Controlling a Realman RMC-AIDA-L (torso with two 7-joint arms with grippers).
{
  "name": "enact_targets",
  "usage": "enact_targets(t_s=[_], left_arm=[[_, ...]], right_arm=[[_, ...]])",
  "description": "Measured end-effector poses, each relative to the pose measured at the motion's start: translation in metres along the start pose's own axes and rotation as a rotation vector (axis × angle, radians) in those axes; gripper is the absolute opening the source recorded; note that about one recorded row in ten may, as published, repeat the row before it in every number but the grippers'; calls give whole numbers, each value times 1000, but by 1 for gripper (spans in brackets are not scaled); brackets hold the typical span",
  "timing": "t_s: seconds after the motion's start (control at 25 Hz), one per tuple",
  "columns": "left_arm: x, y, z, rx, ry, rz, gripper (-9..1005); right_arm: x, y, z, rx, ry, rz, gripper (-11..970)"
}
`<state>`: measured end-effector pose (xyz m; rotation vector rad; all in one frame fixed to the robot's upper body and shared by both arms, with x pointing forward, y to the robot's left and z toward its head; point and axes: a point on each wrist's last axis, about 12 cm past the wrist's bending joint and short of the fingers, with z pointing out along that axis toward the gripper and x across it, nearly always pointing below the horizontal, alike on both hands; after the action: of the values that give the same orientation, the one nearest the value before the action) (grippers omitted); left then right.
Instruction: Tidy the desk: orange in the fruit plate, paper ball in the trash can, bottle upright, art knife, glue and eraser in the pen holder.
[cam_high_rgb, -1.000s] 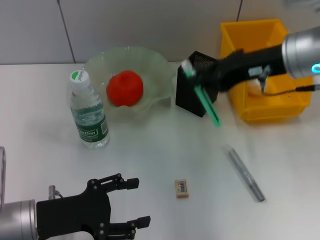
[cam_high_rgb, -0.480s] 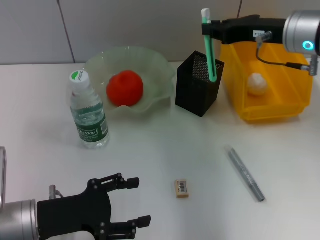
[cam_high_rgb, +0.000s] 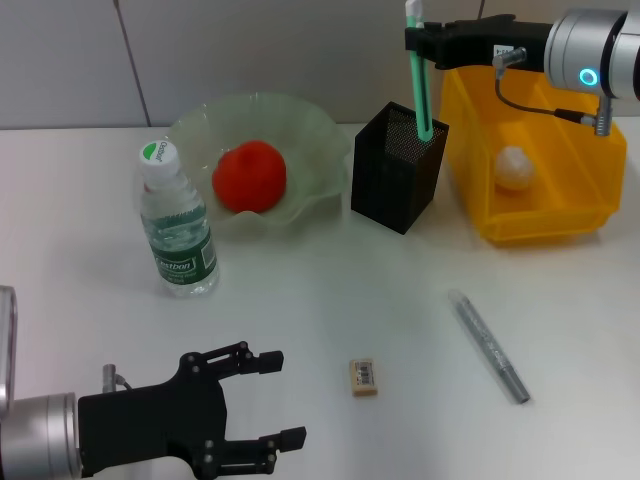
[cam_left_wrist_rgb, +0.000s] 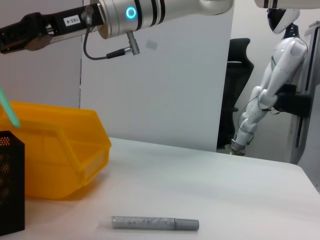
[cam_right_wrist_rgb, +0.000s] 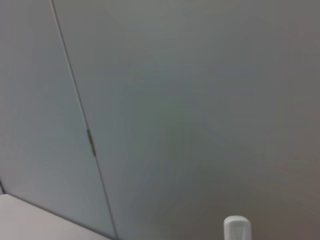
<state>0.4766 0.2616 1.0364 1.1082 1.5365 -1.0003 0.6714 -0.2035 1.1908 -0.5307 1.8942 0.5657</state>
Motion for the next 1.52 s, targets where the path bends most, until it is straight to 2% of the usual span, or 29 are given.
enact_targets(t_s=[0.24, 0.56, 1.32, 1.52], left_arm=[[-5, 4, 2, -3, -15, -22, 827], [-7, 7, 3, -9, -24, -35, 827], [-10, 10, 2, -22, -36, -50, 827], [-10, 10, 2, -25, -36, -49, 827]], right_arm=[[5, -3, 7, 32, -5, -10, 256], [13, 1, 17, 5, -19, -20, 276], [24, -3, 19, 32, 4, -51, 321], [24, -3, 18, 30, -1, -42, 463]])
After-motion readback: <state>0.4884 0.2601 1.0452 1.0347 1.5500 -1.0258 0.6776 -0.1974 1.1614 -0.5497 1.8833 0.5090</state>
